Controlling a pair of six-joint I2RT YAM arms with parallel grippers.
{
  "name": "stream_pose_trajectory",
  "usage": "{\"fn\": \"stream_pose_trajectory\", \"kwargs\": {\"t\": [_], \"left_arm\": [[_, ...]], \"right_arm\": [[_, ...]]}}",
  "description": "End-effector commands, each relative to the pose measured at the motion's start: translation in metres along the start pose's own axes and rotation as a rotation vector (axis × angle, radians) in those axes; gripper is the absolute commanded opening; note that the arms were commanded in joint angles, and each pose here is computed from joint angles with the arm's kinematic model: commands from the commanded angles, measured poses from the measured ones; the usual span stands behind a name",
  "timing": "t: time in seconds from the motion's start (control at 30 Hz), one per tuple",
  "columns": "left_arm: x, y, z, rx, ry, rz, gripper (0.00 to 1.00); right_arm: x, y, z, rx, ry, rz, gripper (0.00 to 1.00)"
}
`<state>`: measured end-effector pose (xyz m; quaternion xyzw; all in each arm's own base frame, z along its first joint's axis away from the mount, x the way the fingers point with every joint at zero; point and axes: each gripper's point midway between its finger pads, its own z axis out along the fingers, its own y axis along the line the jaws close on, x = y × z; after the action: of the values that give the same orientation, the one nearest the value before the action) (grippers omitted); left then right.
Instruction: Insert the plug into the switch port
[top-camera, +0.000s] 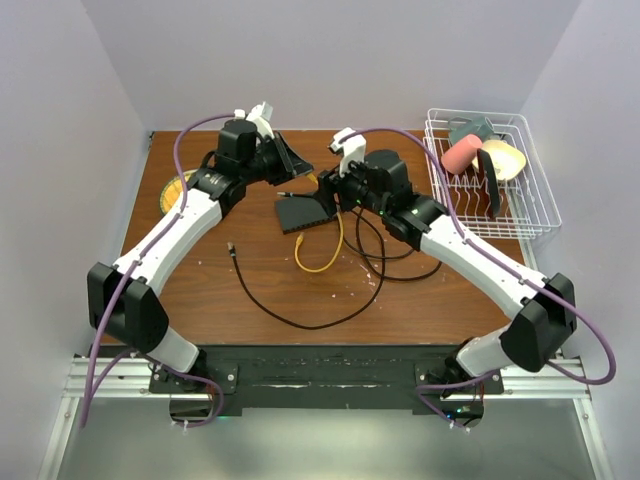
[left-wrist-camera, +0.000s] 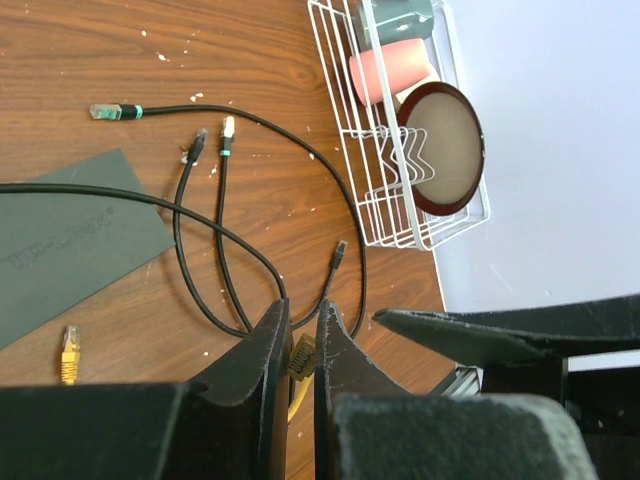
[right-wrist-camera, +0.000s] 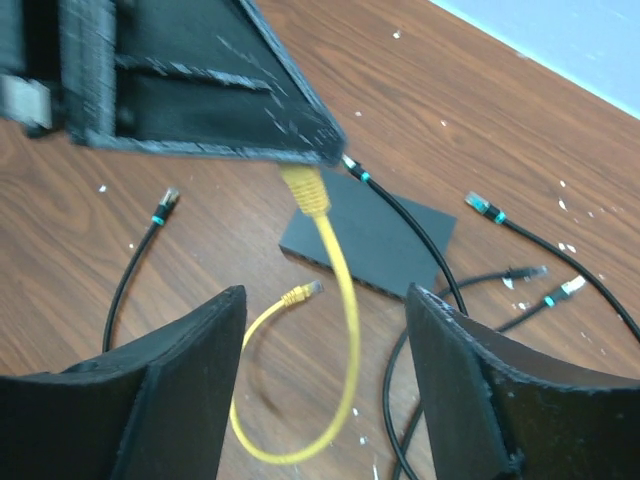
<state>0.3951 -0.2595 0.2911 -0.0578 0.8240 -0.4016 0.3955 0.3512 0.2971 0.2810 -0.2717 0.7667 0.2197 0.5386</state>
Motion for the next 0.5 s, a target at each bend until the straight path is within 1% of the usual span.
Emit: {"fn": "stream_pose_trajectory", "kwargs": {"t": [0.0, 0.1, 0.33, 0.47], "left_arm": [[-0.012, -0.016, 0.000, 0.038, -0.024, -0.003, 0.00], [-0.013, -0.018, 0.000, 0.044, -0.025, -0.002, 0.00], [-0.014, -0.022, 0.000, 0.060, -0.024, 0.000, 0.00], [-0.014, -0.022, 0.000, 0.064, -0.022, 0.001, 0.00]], "right_arm": [[-0.022, 0.004, 0.007, -0.002, -0.085, -0.011, 0.63], [-0.020, 0.004, 0.015, -0.005, -0.082, -0.007, 0.60], [-0.018, 0.004, 0.029, 0.008, -0.083, 0.008, 0.43], [-0.020, 0.002, 0.030, 0.020, -0.096, 0.014, 0.37]]}}
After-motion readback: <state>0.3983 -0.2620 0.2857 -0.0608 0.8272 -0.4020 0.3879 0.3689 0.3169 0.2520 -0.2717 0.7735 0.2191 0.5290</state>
